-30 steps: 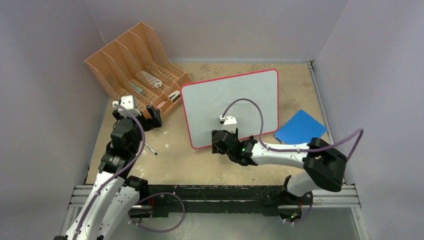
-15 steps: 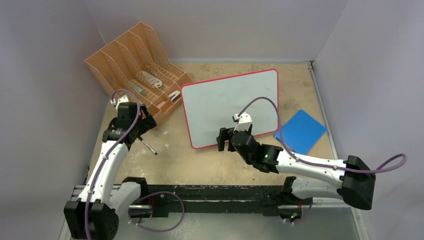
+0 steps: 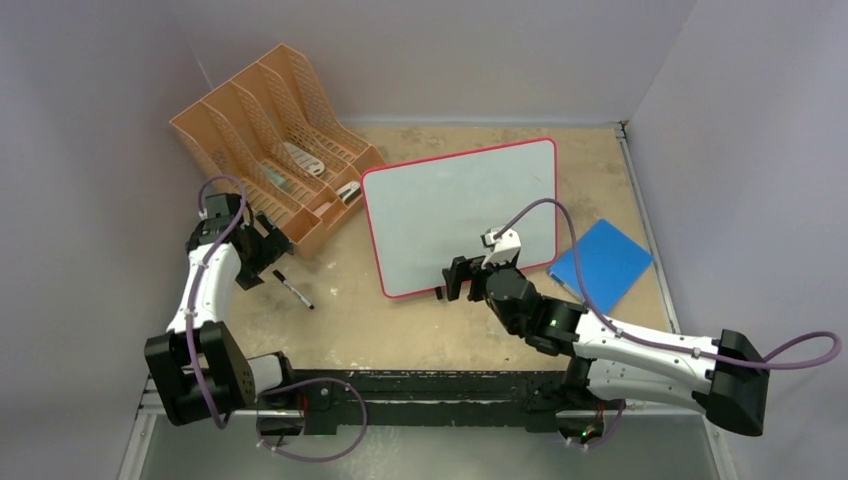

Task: Write a sentence on the whiteboard
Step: Move the whiteboard stand to the center of the board, then open the whiteboard marker at the center of the board.

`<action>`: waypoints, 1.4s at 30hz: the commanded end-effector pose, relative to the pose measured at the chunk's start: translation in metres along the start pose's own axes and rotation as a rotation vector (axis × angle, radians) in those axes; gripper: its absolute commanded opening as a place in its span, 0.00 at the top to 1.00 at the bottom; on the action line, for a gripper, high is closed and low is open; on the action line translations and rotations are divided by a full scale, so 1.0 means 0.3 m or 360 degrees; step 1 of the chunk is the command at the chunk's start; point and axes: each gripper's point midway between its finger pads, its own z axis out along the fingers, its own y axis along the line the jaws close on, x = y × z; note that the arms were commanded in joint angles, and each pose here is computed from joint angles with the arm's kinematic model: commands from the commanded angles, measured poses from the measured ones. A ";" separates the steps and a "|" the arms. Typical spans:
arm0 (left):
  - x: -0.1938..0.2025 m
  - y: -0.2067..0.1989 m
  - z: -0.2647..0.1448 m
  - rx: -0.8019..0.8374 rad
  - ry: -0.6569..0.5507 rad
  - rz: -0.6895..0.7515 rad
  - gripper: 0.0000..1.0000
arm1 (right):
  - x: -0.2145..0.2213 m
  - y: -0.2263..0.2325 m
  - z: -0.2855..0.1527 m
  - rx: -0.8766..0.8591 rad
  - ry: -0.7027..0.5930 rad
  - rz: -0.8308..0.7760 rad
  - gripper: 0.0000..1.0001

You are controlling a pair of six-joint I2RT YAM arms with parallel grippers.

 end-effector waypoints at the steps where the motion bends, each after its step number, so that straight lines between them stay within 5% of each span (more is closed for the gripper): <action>1: -0.037 -0.019 0.014 0.0032 0.0057 -0.0041 0.14 | -0.094 -0.018 -0.012 0.0023 -0.0196 0.0004 0.06; 10: -0.034 0.069 0.122 -0.0228 0.0128 -0.0049 0.42 | -0.130 -0.040 -0.030 0.0030 -0.0299 -0.0019 0.05; 37: 0.035 0.081 0.248 -0.0343 0.0249 -0.0068 0.60 | -0.137 -0.029 -0.023 0.0010 -0.0317 -0.0048 0.04; 42: 0.055 0.093 0.265 -0.0351 0.0270 -0.0066 0.75 | -0.136 -0.030 -0.023 0.0014 -0.0312 -0.0055 0.03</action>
